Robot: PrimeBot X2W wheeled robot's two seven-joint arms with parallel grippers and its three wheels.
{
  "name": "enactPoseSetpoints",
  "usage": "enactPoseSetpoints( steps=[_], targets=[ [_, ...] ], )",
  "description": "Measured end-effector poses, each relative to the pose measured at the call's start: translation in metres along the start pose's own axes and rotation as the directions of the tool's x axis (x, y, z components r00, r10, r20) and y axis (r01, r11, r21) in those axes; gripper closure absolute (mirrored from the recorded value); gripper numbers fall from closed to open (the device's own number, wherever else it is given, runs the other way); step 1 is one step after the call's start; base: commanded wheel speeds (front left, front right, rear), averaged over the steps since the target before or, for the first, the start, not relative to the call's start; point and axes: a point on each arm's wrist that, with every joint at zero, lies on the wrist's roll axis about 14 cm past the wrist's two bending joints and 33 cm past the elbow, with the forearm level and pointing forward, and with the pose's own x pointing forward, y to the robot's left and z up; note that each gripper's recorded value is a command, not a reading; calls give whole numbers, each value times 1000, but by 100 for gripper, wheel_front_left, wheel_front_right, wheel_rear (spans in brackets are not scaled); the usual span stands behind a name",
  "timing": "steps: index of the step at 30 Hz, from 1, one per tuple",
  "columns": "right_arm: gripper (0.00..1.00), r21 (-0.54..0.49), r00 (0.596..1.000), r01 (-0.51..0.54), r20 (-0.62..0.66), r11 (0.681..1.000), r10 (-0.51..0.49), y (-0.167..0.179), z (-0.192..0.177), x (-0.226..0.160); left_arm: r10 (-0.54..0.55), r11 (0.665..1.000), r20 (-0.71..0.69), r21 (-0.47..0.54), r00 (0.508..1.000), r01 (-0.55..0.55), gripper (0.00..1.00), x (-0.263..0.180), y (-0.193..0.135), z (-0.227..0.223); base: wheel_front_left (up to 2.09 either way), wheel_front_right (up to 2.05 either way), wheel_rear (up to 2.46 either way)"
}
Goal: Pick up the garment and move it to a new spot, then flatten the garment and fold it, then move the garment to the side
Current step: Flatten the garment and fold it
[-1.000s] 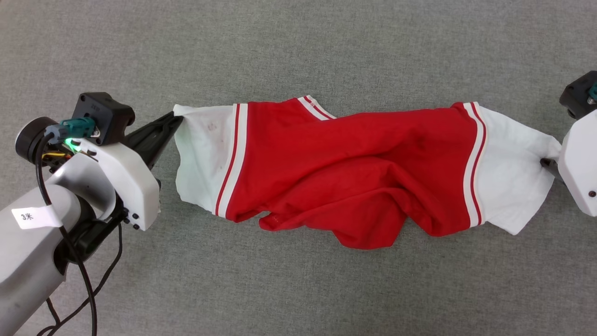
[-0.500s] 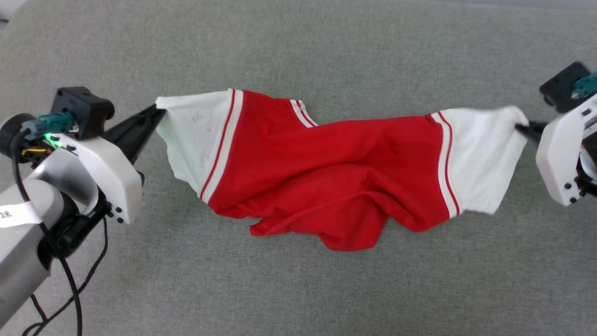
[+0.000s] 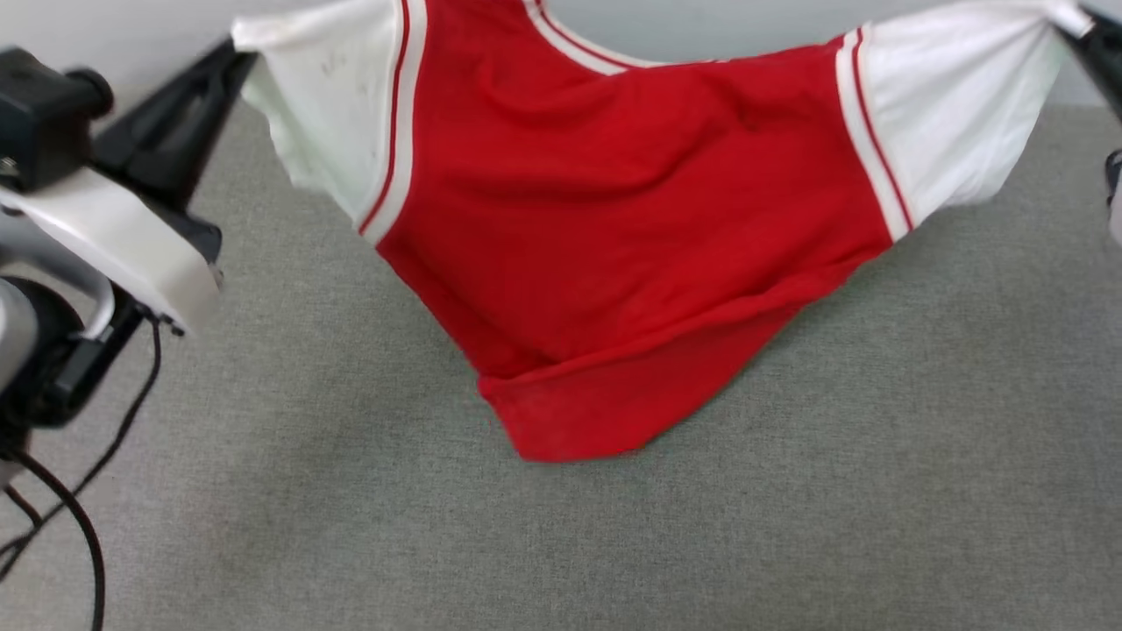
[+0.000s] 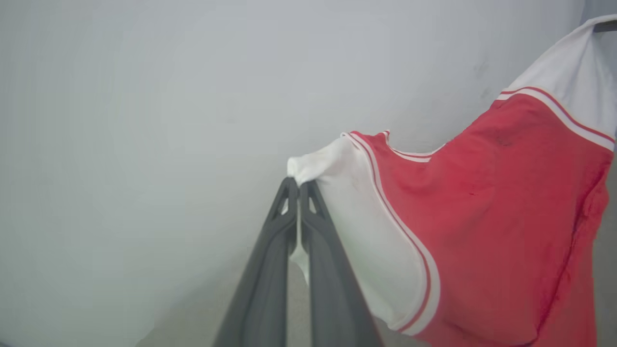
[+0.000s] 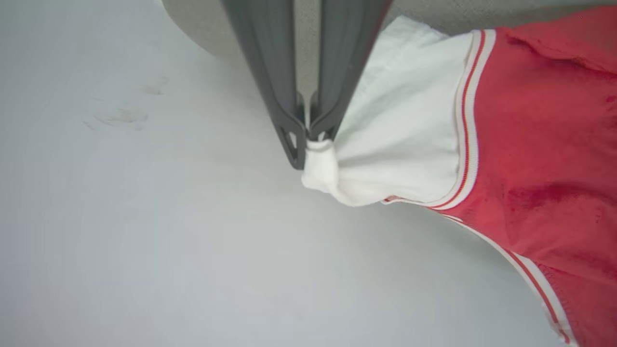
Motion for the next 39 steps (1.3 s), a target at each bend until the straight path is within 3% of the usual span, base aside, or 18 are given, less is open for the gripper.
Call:
enactPoseSetpoints(
  steps=[7,16,26,33,39],
  targets=[
    [100,-22,975,93,204,995,-87,-24,68,-22,8,997,218,70,976,-24,100,0,5,87,0,0,0],
    [100,-48,943,164,299,985,-143,-41,105,-23,7,995,307,95,952,-38,100,18,16,128,0,0,0],
    [100,-91,905,269,364,959,-220,-80,139,31,19,994,365,89,931,-55,100,89,44,136,0,0,0],
    [100,-102,855,347,442,932,-270,-107,159,79,63,992,410,75,910,-103,100,142,76,136,0,0,0],
    [100,-110,831,384,474,917,-291,-121,161,111,82,991,430,57,899,-118,100,174,91,125,0,0,0]
  ],
)
